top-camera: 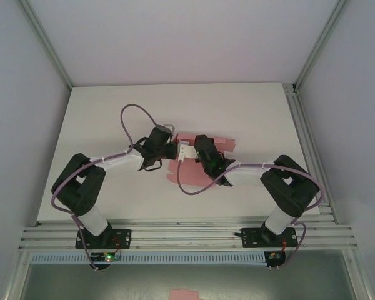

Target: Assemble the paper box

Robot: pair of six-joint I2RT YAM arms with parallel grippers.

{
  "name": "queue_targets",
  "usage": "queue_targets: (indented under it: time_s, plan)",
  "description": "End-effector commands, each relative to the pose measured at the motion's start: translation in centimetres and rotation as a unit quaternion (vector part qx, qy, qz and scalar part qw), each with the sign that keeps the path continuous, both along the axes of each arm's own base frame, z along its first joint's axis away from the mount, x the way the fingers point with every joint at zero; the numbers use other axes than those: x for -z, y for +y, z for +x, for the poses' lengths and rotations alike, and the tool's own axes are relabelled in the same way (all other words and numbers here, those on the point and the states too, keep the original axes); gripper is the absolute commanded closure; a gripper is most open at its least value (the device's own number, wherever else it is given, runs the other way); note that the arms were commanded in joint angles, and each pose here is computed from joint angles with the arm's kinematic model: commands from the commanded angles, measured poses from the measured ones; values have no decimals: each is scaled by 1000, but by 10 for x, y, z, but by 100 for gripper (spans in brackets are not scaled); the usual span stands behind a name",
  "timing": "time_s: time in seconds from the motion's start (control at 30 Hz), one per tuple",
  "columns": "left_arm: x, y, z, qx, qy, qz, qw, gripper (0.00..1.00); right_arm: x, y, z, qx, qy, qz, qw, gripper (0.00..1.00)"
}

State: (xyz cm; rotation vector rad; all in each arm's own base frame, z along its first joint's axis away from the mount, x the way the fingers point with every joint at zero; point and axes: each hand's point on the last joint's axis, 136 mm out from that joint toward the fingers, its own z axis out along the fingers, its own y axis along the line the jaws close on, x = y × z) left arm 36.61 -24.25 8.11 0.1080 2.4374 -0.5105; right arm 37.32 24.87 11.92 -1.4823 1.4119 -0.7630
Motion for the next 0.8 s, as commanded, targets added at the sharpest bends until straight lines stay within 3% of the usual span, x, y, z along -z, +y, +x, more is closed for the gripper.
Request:
queue_targets:
  time_s: [0.0,0.07,0.33,0.53,0.67,0.77]
  plan:
    - [11,55,14,-166,10,90,982,95,14,-4,-6,16,23,-6,1000,100]
    - [9,63,13,-200,16,106,974,96,12,-5,-7,20,22,1,1000,100]
    - [11,51,19,-211,18,70,975,95,15,-9,-10,29,36,9,999,100]
    - [10,34,28,-246,40,3,969,95,22,-9,-11,31,51,7,998,100]
    - [6,10,25,-184,48,-42,981,85,24,-13,-8,36,53,3,998,100]
    - [2,17,15,-176,40,-35,983,75,24,-17,-7,37,52,0,998,100]
